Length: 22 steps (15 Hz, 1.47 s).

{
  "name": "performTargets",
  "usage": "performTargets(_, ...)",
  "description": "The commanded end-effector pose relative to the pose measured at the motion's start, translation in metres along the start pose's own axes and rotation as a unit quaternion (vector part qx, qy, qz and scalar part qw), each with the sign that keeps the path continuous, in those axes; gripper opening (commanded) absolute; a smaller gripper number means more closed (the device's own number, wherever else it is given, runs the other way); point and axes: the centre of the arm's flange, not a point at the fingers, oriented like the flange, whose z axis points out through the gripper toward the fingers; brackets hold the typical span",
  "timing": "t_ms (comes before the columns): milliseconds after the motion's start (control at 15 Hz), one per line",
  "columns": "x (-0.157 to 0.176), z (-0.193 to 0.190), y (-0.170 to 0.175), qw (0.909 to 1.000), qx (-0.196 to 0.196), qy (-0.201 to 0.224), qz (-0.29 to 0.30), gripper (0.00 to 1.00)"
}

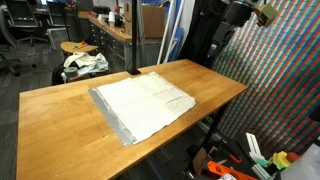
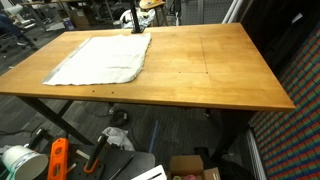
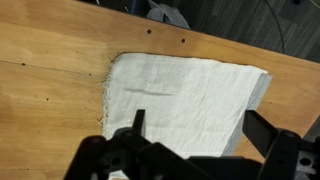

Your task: Fold the towel in half from right to left

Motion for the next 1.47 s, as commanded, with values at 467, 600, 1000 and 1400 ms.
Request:
performTargets(467, 0.043, 0.061, 0.009, 0.9779, 0.060, -0.199, -0.017, 1.00)
performTargets(600, 0.055, 0.077, 0.011, 0.9777, 0.056, -0.202, -0.007, 1.00)
performTargets(1000, 0.081, 0.112, 0.036, 0.9820, 0.026, -0.172, 0.074, 1.00)
performTargets(1400, 0.086, 0.144, 0.074, 0.9740, 0.020, -0.183, 0.131, 1.00)
